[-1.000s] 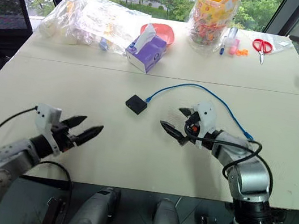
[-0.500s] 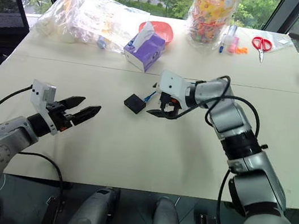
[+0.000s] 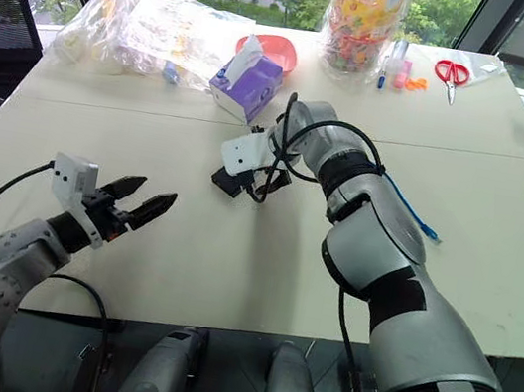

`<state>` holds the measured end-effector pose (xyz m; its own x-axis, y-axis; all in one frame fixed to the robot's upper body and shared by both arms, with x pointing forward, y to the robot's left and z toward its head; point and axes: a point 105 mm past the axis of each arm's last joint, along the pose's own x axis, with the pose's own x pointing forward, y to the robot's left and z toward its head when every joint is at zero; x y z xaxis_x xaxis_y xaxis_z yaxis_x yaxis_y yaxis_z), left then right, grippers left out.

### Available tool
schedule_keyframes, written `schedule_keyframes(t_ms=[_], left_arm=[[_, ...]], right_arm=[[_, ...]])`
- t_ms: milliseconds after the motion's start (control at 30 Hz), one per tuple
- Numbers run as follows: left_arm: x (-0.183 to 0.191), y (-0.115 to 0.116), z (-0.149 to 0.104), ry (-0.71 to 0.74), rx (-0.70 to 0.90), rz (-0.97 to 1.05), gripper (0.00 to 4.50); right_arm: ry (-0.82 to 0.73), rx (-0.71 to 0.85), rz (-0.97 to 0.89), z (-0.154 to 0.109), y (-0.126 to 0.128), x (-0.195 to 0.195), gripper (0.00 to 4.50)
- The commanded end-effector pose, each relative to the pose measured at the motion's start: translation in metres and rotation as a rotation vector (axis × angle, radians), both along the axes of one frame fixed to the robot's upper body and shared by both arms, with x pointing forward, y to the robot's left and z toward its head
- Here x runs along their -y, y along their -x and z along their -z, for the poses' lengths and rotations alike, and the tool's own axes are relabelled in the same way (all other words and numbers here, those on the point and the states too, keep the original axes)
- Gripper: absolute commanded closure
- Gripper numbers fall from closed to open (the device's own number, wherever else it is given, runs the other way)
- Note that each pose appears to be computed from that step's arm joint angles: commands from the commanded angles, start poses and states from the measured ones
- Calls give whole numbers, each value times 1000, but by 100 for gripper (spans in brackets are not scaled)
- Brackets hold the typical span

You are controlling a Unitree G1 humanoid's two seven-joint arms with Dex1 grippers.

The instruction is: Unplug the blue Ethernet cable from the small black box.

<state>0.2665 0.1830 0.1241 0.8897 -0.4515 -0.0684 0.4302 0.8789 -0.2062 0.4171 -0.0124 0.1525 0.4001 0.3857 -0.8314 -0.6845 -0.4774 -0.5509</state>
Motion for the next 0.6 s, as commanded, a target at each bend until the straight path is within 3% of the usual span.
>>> schedule_keyframes(t_ms=[33,300,400,600], left_arm=[[-4,6,-16,-16,81,-60,3],[-6,13,-17,-16,107,-150,3],[-9,15,-21,-32,120,-175,0],[-13,17,-25,-39,134,-215,0]], right_arm=[[62,82,-12,-6,-5,-4,0],[128,71,-22,8,-1,-13,0],[164,68,-63,18,5,-19,86],[229,68,-92,37,9,-18,375]])
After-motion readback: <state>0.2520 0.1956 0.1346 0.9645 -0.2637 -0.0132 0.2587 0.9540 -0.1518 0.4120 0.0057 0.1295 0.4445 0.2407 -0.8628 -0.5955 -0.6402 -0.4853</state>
